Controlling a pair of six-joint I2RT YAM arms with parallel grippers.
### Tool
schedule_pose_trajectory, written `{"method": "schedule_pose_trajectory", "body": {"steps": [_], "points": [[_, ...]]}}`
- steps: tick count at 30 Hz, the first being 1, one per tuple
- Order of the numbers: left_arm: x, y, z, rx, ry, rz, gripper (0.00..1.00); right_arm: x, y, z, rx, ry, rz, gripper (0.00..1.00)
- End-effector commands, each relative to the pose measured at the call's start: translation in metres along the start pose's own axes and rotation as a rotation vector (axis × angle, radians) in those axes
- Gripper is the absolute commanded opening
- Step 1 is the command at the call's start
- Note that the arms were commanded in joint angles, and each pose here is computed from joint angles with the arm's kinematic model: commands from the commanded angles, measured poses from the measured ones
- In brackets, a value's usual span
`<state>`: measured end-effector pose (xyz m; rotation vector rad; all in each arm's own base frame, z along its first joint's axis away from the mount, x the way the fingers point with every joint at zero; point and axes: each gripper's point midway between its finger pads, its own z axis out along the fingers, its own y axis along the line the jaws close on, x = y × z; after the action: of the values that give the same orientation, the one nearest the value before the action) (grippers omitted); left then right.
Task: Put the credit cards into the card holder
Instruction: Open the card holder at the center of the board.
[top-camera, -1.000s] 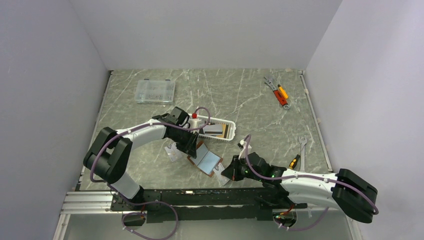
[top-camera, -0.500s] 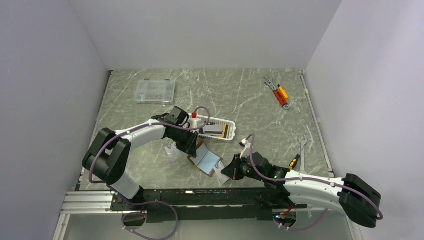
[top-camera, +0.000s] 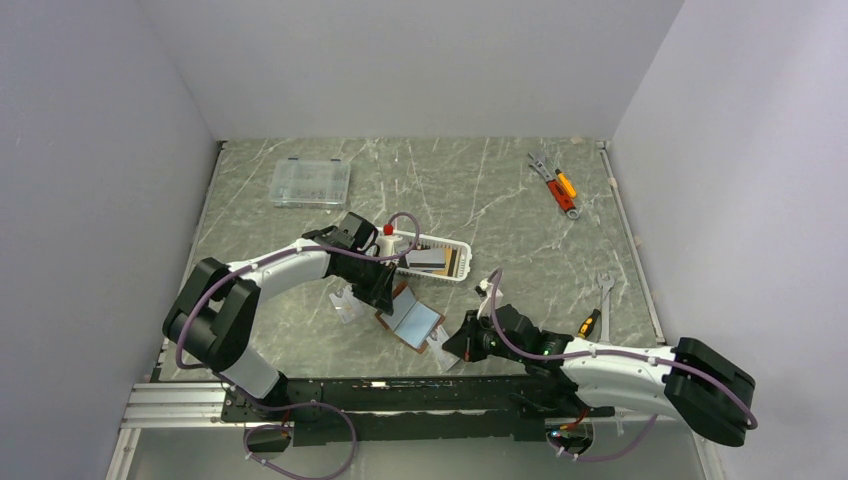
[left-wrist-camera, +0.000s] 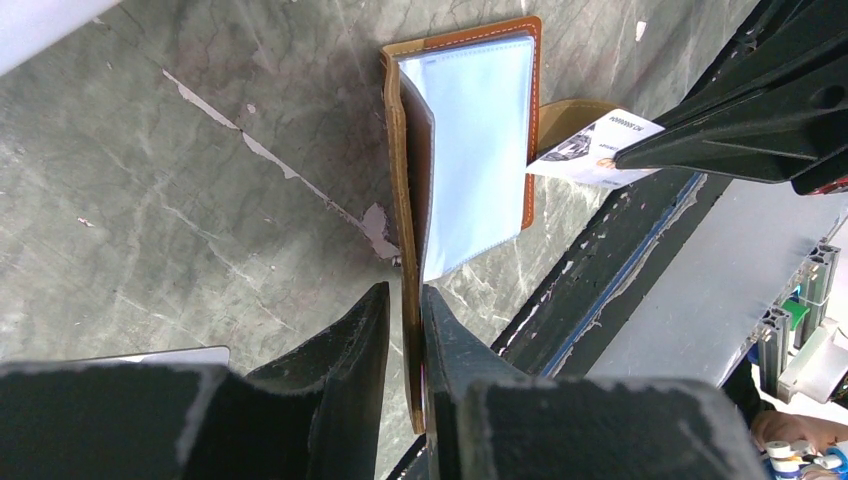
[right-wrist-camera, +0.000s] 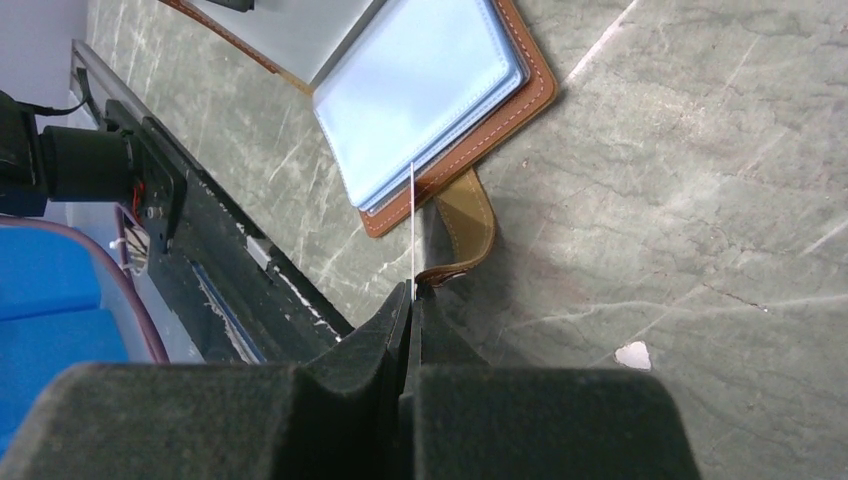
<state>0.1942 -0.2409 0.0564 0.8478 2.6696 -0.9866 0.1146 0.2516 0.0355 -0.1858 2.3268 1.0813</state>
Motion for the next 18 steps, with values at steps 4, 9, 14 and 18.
{"method": "schedule_pose_trajectory", "body": {"steps": [4,9,14,18], "points": [[-0.008,-0.007,-0.008,0.015,-0.043,0.038,0.23,-0.018,0.019,0.0,-0.063,-0.061,-0.011,0.0],[-0.008,-0.007,-0.009,0.013,-0.046,0.04,0.23,-0.019,0.02,-0.007,-0.067,-0.064,-0.027,0.0],[-0.008,-0.007,-0.008,0.015,-0.044,0.038,0.22,-0.022,0.02,-0.007,-0.069,-0.082,-0.023,0.0],[-0.009,-0.007,-0.008,0.014,-0.045,0.038,0.22,-0.02,0.018,0.0,-0.063,-0.069,-0.017,0.0]]}}
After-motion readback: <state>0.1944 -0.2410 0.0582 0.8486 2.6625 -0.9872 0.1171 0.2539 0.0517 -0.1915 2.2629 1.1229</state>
